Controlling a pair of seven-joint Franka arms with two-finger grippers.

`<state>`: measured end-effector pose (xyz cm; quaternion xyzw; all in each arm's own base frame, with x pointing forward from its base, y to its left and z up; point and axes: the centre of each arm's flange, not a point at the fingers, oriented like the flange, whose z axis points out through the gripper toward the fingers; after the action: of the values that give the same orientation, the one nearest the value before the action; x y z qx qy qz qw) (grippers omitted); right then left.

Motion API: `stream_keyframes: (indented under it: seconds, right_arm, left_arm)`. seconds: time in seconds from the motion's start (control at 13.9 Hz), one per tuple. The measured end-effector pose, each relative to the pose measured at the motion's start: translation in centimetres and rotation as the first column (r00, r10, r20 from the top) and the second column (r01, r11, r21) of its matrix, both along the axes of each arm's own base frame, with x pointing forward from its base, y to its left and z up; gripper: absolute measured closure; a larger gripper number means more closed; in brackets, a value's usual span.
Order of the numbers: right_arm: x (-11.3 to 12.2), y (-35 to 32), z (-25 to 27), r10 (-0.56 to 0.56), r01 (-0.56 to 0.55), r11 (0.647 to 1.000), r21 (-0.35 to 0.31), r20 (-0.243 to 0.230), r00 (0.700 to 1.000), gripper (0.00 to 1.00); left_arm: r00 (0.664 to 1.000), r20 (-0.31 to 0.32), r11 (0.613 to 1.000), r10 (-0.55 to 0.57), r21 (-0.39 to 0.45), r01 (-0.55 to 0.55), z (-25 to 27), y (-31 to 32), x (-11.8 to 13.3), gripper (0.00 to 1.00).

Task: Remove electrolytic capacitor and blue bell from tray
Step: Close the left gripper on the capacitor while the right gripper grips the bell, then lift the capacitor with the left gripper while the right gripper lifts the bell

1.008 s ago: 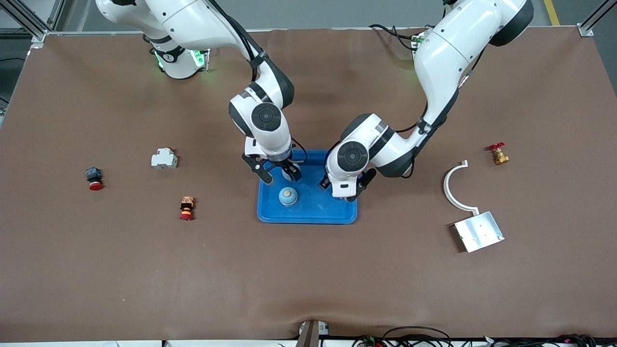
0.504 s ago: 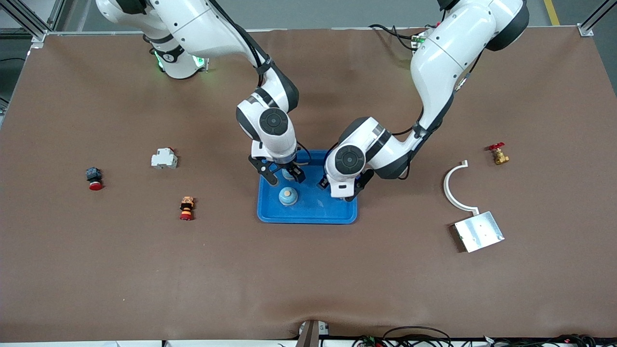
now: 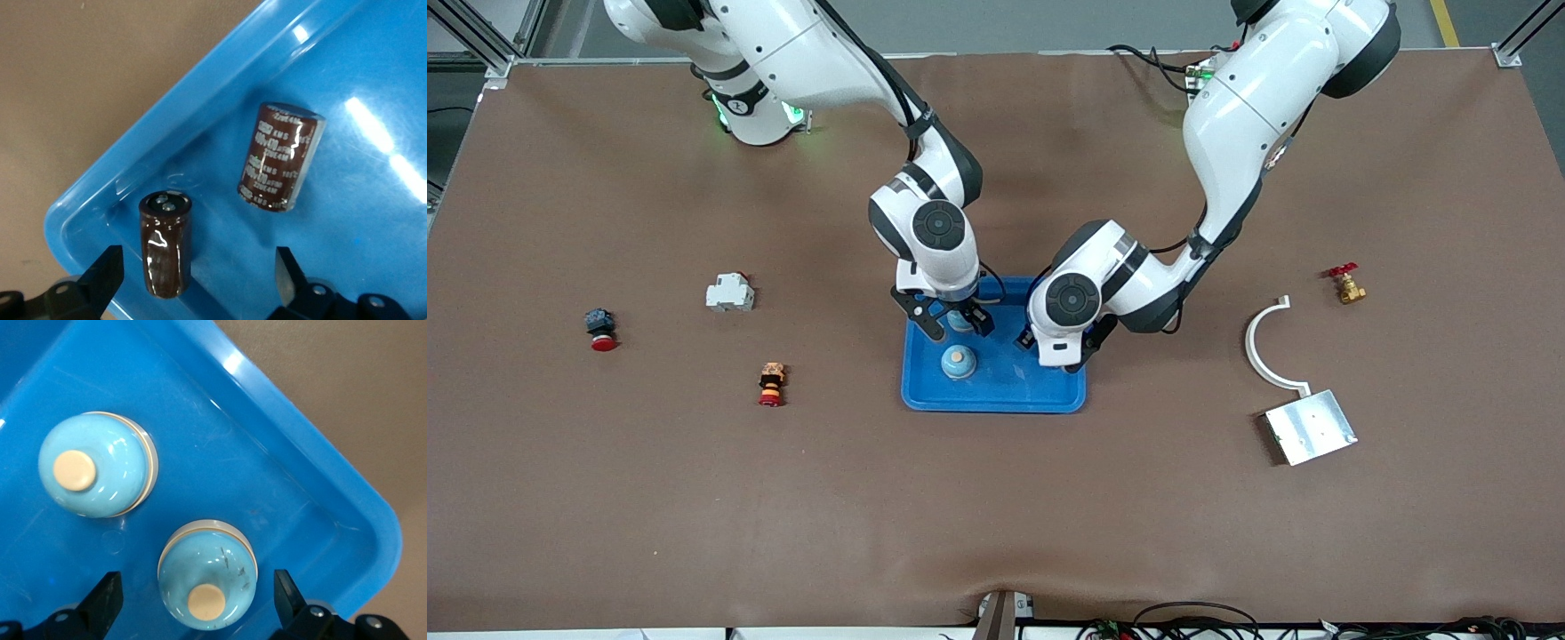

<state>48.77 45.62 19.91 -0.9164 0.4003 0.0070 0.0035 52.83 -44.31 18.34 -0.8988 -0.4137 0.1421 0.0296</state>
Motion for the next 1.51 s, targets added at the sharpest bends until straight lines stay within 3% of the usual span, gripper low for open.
stream_keyframes:
  seconds: [0.5, 0.72, 0.79, 0.94, 1.37, 1.51]
  right_arm:
    - [0.0, 0.5, -0.9, 0.01, -0.01, 1.0, -0.018, 0.012, 1.0, 0.0]
    - [0.1, 0.6, -0.9, 0.011, -0.011, 1.0, -0.019, 0.012, 1.0, 0.3]
    - [0.2, 0.7, -0.7, 0.011, -0.011, 1.0, -0.017, 0.015, 1.0, 0.36]
    - [0.2, 0.7, -0.8, 0.011, -0.011, 1.0, -0.014, 0.018, 1.0, 0.36]
    - [0.3, 0.8, -0.7, 0.012, -0.012, 1.0, -0.009, 0.024, 1.0, 0.36]
    - [0.5, 1.1, -0.2, 0.012, -0.012, 1.0, -0.002, 0.032, 0.999, 0.36]
  left_arm:
    - [1.0, 0.0, 1.0, 0.002, -0.004, -0.002, -0.4, 0.0, 0.0, 0.0]
    - [1.0, -0.008, 1.0, 0.003, -0.001, -0.003, -1.0, 0.0, -0.1, 0.0]
    - [1.0, -0.01, 1.0, 0.003, -0.001, -0.003, -1.2, 0.0, -0.2, 0.0]
    - [1.0, -0.01, 1.0, 0.004, -0.001, -0.004, -1.3, 0.0, -0.2, 0.0]
    - [1.0, 0.003, 1.0, 0.009, -0.011, -0.009, -0.8, -0.1, 0.3, 0.62]
    - [1.0, 0.003, 1.0, 0.01, -0.011, -0.01, -0.8, -0.1, 0.3, 0.67]
